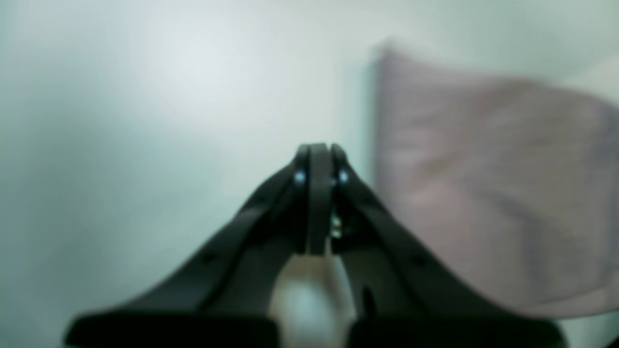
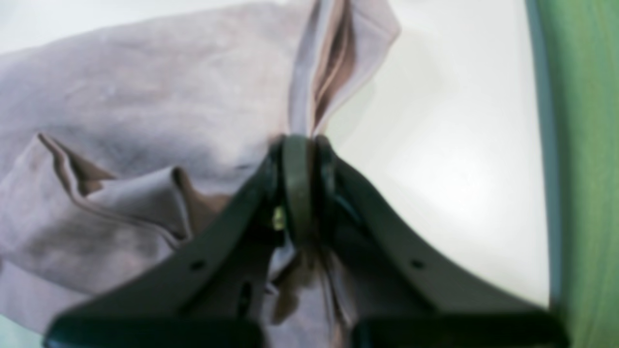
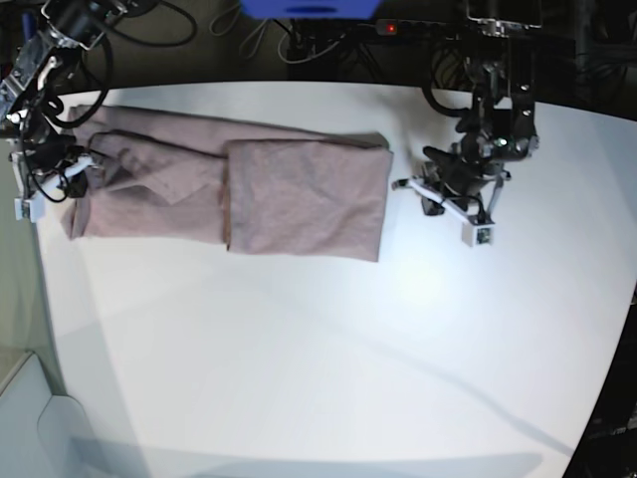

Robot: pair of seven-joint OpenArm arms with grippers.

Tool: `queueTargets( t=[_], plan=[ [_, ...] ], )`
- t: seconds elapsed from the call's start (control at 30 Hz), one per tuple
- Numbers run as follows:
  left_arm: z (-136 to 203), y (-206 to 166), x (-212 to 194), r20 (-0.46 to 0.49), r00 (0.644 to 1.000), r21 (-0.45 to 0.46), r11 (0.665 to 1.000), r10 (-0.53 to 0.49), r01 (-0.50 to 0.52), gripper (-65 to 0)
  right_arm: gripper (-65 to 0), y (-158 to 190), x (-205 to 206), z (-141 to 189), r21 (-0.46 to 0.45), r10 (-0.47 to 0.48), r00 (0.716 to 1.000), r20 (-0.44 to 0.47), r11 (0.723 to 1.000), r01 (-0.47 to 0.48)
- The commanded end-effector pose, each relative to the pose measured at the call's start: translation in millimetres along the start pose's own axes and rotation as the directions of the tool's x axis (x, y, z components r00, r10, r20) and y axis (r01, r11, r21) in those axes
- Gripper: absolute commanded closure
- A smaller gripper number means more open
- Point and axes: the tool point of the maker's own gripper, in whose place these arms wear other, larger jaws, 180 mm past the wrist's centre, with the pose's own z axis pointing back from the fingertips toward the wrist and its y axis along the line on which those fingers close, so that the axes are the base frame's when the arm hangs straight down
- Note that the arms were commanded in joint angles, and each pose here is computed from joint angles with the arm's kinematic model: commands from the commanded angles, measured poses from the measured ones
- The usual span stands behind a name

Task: Layout the t-shirt on the table in an organized manner, then fold the t-shirt properly
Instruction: 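Fold the strip end at the right gripper over onto the stack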

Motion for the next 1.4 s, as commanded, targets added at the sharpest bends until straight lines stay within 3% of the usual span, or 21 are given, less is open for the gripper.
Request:
queueTargets(
  t=[0.0,0.13,0.23,0.37,0.5,0.77,0.9,1.2,1.37],
  plan=[
    [-3,-3,7,0.022,1.000,-0.019,1.000,0.010,-0.009,0.0,0.0,-4,17,4,-0.008,0.014,0.999,0.051,1.000,-0.013],
    [-17,3,-16,-0.044,0.998,-0.004,0.999,0.038,-0.038,0.0,0.0,7,30,10,-0.007,0.031,0.995,0.094,0.999,-0.031],
    [-25,-2,-15,-0.056,0.997,-0.013,0.998,0.053,-0.054,0.0,0.0,17,40,16,-0.007,0.048,0.990,0.131,0.999,-0.047],
    [-27,-8,-19,-0.065,0.996,-0.023,0.997,0.066,-0.068,0.0,0.0,34,43,24,0.000,0.120,0.987,0.106,0.993,-0.120],
    [-28,-8,-17,-0.062,0.996,-0.024,0.997,0.068,-0.069,0.0,0.0,67,50,40,0.017,0.165,0.976,0.143,0.985,-0.169],
    [-28,-9,-16,-0.063,0.996,-0.026,0.997,0.068,-0.069,0.0,0.0,151,49,41,0.174,0.229,0.959,0.164,0.951,-0.257],
    [-28,-10,-17,-0.063,0.996,-0.027,0.997,0.067,-0.068,0.0,0.0,191,53,38,0.263,0.277,0.942,0.191,0.910,-0.321],
    [-30,-20,-23,-0.076,0.996,-0.048,0.998,0.047,-0.050,0.0,0.0,299,70,46,0.459,0.330,0.889,0.317,0.767,-0.448],
    [-29,-20,-25,-0.080,0.996,-0.048,0.998,0.046,-0.050,0.0,0.0,330,59,25,0.546,0.352,0.894,0.277,0.708,-0.447]
  ],
)
